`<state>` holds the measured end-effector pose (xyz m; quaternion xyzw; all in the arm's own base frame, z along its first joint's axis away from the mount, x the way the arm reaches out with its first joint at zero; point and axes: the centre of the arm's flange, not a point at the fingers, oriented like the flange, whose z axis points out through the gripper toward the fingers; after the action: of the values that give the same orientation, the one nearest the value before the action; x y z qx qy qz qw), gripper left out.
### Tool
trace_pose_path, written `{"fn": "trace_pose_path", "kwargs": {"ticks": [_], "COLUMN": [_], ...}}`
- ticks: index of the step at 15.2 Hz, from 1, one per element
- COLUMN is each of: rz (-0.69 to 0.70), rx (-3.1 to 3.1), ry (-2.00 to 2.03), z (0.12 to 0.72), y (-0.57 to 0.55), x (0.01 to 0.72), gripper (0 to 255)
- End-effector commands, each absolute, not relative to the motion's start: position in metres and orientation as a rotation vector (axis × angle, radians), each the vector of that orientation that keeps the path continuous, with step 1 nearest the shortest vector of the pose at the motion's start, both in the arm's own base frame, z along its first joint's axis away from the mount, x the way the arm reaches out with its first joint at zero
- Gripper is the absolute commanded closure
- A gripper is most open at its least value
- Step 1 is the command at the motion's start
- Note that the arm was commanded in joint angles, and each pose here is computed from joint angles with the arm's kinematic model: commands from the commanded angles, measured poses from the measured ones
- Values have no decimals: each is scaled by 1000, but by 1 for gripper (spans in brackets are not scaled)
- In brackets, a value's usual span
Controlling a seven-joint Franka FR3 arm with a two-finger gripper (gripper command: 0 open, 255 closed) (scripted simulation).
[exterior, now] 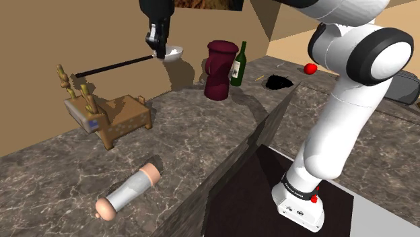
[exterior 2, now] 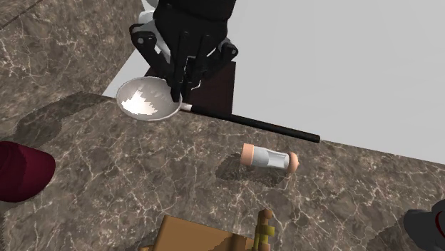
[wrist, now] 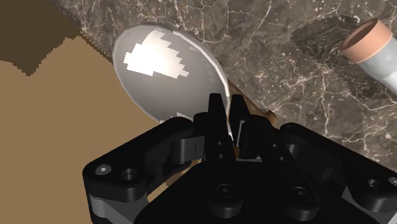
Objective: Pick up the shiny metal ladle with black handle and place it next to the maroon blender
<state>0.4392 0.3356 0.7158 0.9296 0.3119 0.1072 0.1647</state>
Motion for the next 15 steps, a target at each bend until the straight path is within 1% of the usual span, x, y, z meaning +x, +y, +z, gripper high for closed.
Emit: {"fn": "trace_pose_path", "kwargs": {"ticks": [1, 9, 15], "rz": [305, 305, 305], "rx": [2649, 2649, 2649], "ry": [888, 888, 888], "z": [726, 764, 764], "y": [335, 335, 259], "x": [439, 439, 418], "gripper": [255, 255, 255]}}
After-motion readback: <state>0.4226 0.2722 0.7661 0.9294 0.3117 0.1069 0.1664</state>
